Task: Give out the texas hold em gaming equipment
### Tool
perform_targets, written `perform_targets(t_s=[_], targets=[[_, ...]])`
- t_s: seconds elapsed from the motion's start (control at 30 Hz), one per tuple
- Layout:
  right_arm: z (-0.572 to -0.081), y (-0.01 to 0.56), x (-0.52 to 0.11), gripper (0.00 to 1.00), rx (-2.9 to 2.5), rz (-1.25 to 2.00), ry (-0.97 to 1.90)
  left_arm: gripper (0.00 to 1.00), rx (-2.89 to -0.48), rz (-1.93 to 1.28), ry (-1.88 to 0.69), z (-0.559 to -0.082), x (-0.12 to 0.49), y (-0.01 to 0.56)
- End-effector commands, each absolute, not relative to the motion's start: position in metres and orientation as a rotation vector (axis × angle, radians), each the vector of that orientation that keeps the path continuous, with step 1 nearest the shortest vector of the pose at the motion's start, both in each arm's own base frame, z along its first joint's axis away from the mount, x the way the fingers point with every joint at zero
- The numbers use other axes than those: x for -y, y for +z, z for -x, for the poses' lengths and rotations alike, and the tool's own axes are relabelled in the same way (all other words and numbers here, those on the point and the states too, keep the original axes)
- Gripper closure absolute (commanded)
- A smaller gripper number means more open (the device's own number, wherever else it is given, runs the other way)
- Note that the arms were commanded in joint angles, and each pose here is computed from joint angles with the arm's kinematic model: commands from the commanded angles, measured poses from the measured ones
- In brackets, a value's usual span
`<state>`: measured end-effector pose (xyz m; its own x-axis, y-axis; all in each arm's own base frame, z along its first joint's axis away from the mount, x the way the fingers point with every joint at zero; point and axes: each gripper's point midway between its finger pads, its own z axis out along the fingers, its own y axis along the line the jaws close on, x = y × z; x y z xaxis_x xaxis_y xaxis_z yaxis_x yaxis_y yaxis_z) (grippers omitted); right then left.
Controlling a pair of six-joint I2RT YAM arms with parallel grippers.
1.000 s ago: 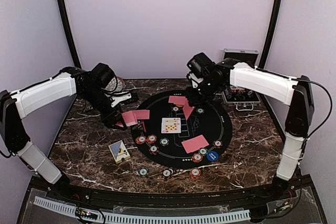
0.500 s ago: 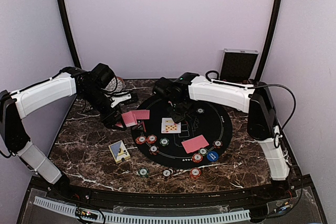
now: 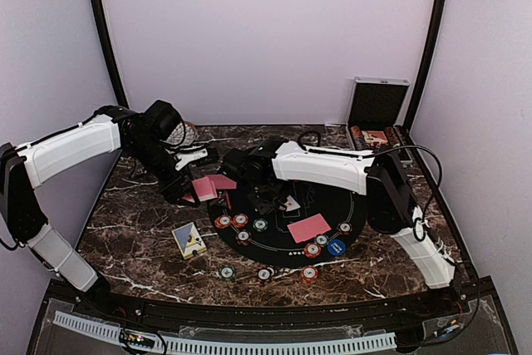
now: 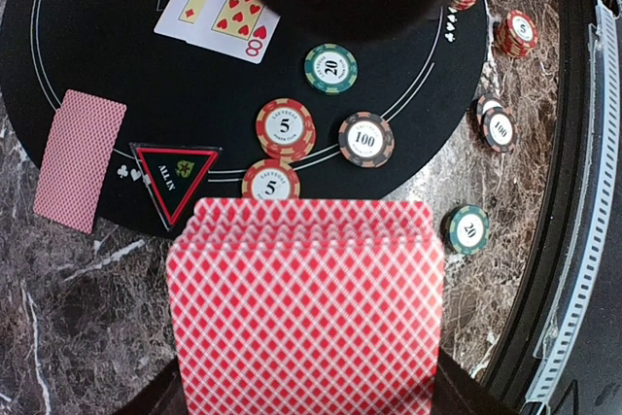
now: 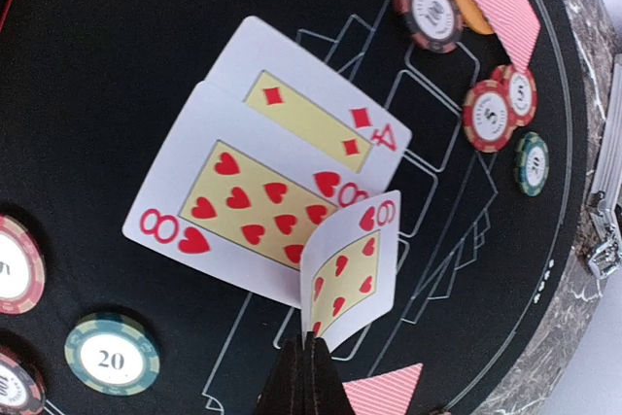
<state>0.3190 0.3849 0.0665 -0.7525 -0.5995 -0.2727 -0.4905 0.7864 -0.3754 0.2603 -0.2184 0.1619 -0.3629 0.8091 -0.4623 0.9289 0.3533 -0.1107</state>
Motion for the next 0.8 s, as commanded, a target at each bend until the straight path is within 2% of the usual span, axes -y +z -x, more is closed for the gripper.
perform_targets(t_s=[0.0,0.07,0.3,0.5,0.77], targets=[[-0.309,0.058,-0.405,0.97,-2.635,0.867,-0.293,1.0,-2.24,-1.528,-0.54,-0.26,0.222,0.182],[-0.305,0.053,-0.414,0.93,-2.66,0.872,-0.227,1.0,-2.24,-1.53,-0.537,-0.259,0.221,0.182],[-0.306,0.06,-0.433,0.64,-2.692,0.811,-0.015,1.0,-2.245,-1.53,-0.537,-0.258,0.221,0.18],[-0.325,0.094,-0.43,0.59,-2.696,0.659,0.291,1.0,-2.242,-1.529,-0.536,-0.258,0.22,0.181],[-0.354,0.096,-0.368,0.5,-2.735,0.368,0.671,1.0,-2.242,-1.531,-0.538,-0.256,0.22,0.18]])
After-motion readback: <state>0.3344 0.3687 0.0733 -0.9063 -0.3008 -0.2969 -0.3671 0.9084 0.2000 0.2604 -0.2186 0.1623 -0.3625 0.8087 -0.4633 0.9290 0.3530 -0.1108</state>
